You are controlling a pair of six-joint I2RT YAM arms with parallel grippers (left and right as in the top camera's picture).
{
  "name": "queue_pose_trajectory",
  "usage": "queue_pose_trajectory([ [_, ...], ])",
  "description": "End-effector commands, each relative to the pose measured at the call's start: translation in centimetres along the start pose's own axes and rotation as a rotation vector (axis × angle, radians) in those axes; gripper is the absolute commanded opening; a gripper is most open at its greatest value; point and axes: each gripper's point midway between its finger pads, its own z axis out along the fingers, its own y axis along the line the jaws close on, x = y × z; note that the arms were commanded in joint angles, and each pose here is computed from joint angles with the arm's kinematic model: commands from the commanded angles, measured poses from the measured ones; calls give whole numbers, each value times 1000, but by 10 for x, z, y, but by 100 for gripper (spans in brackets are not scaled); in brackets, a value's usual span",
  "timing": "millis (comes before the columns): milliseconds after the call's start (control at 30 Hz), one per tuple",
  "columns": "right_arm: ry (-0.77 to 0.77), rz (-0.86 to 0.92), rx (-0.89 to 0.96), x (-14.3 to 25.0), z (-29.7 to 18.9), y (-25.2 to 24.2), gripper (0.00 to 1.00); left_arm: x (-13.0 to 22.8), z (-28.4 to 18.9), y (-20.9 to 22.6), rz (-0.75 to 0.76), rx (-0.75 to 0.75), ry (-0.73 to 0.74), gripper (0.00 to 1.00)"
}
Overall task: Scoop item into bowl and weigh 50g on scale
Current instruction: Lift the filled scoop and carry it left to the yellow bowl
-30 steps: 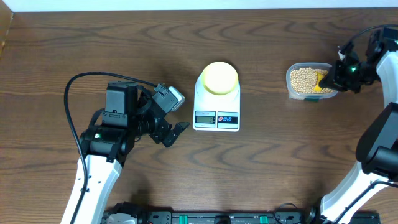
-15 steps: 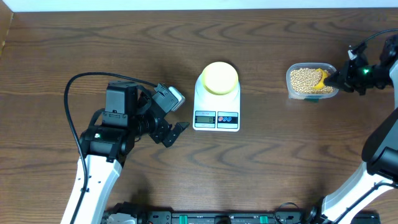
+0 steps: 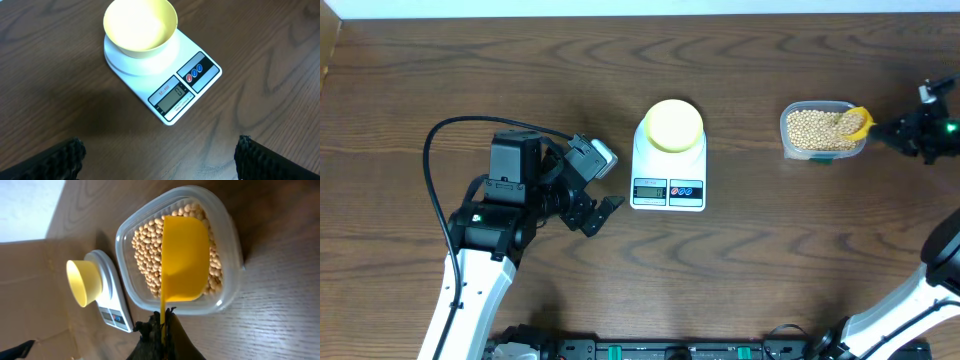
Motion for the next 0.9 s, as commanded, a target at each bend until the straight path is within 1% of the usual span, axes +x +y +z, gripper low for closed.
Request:
queue_pose_trajectory([
  [0, -16, -16, -90, 1, -6, 5, 1, 1, 0, 0, 8, 6, -1, 97],
  [333, -2, -31, -176, 8, -9, 21, 1, 1, 0, -1, 8, 6, -1, 98],
  [533, -4, -60, -260, 8, -4, 42, 1, 1, 0, 0, 8, 6, -1, 98],
  [767, 52, -102, -285, 16, 16, 64, 1, 1, 0, 0, 8, 6, -1, 98],
  [867, 91, -124, -317, 22, 32, 85, 1, 1, 0, -1, 8, 6, -1, 97],
])
